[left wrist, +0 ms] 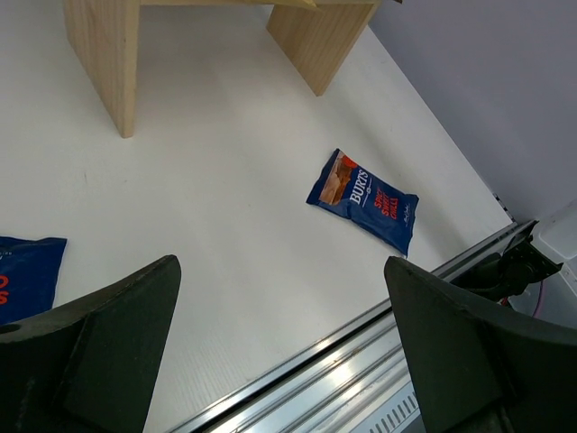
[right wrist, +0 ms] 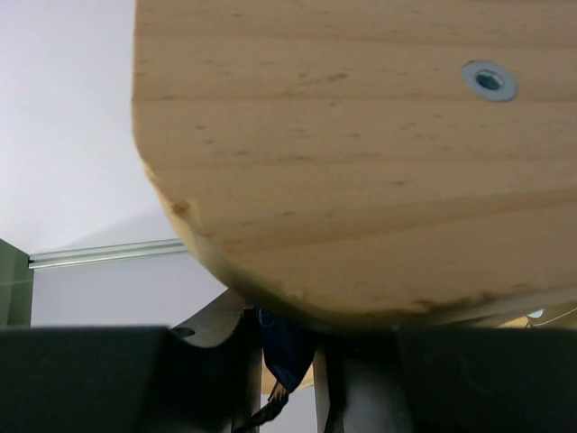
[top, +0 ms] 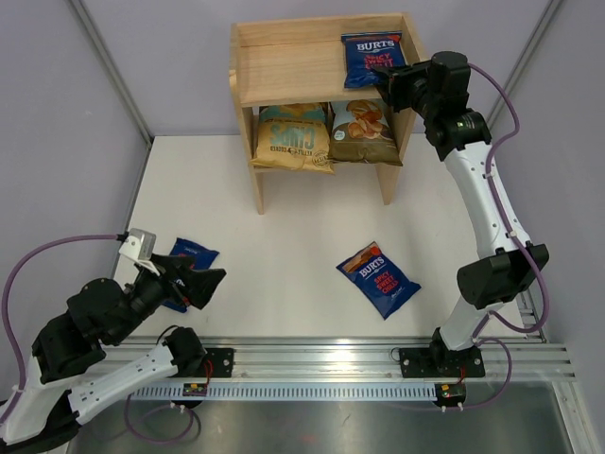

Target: Place and organize the chips bags onto the shelf

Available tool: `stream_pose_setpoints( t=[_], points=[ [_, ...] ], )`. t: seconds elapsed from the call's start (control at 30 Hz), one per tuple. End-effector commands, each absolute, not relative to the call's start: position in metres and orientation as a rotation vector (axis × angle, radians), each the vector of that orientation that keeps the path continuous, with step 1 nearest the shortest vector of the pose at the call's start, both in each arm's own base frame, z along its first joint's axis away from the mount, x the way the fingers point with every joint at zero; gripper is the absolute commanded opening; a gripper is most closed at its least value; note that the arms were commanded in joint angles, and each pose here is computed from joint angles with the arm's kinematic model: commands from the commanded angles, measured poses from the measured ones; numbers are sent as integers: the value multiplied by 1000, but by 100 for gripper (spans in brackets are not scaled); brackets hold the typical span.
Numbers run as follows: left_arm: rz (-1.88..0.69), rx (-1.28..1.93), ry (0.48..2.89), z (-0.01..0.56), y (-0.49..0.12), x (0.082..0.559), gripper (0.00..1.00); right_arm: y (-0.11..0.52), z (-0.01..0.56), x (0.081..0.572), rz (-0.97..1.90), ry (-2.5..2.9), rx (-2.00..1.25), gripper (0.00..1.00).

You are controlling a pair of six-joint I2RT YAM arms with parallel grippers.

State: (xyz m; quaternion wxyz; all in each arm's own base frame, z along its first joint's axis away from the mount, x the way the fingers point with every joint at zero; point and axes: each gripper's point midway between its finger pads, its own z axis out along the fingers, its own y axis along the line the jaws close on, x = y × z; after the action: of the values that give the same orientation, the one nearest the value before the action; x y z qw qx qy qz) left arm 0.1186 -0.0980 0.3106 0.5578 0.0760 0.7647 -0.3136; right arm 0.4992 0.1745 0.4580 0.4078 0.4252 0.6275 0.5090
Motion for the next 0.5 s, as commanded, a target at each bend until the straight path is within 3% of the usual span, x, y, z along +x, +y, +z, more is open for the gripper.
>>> stream_pose_setpoints(
  t=[0.0, 0.13, 0.37, 0.47],
  points=[
    [-777, 176, 1776, 316, -100, 116, 99, 156, 481, 497, 1247, 1510, 1071, 29],
    [-783, 164, 1786, 315, -101, 117, 99, 153, 478, 486, 1186, 1561, 1055, 46],
    [-759, 98, 1822, 315, -95, 119, 99, 140, 467, 472, 1029, 1630, 1014, 58],
    [-773, 96, 1816, 320, -96, 119, 99, 141, 465, 468, 1035, 1647, 1004, 58]
  ],
)
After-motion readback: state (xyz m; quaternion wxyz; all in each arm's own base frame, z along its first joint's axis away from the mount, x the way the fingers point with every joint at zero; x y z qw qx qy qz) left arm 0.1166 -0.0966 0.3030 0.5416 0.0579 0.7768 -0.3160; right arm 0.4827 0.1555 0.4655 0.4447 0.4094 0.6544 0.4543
